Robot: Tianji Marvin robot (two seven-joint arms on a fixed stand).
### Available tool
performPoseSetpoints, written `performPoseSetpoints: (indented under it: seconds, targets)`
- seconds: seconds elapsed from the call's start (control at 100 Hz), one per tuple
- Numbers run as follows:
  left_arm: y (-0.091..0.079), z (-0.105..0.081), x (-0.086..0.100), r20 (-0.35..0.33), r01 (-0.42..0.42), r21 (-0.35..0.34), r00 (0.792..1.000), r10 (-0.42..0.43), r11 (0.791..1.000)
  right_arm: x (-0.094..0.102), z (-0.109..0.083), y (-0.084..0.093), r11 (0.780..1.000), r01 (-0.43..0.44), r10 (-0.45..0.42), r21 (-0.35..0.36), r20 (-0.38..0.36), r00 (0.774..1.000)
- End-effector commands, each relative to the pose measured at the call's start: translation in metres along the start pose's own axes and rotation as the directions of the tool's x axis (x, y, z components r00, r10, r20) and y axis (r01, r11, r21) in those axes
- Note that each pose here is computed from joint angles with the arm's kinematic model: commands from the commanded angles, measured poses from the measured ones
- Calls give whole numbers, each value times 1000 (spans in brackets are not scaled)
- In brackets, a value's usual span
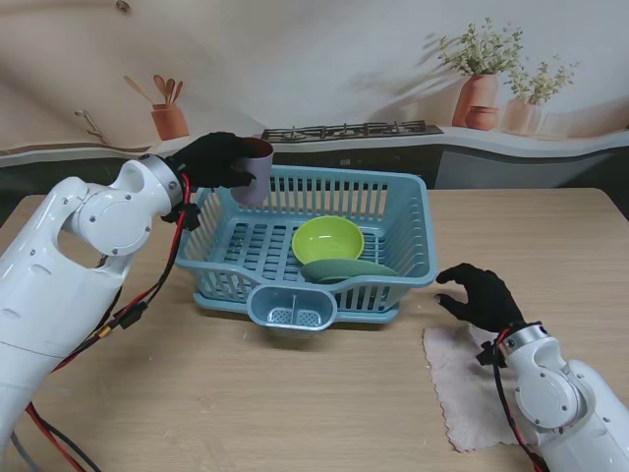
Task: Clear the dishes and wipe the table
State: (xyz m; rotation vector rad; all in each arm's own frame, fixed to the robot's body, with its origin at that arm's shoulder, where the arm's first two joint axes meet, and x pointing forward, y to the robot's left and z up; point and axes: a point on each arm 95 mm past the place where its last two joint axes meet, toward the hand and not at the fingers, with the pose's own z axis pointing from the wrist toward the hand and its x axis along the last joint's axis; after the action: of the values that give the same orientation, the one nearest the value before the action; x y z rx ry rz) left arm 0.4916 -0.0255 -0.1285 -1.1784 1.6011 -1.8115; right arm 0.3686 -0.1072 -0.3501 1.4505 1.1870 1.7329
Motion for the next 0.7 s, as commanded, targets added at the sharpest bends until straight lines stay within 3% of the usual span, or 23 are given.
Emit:
performPoseSetpoints:
  seconds: [0.0, 0.27, 0.69]
  targets:
    - [2, 8, 10, -11, 15, -7, 1000, -15, 1000, 1, -2, -2, 1000, -3, 3, 8, -4, 1000]
    - [19, 29, 18, 12, 45, -39, 999, -45, 998, 0, -2, -2, 1000, -8, 8, 3, -2, 1000]
    - [47, 42, 3, 79, 64, -5, 995, -63, 998, -1, -2, -2, 1000, -5, 5, 4, 4, 1000]
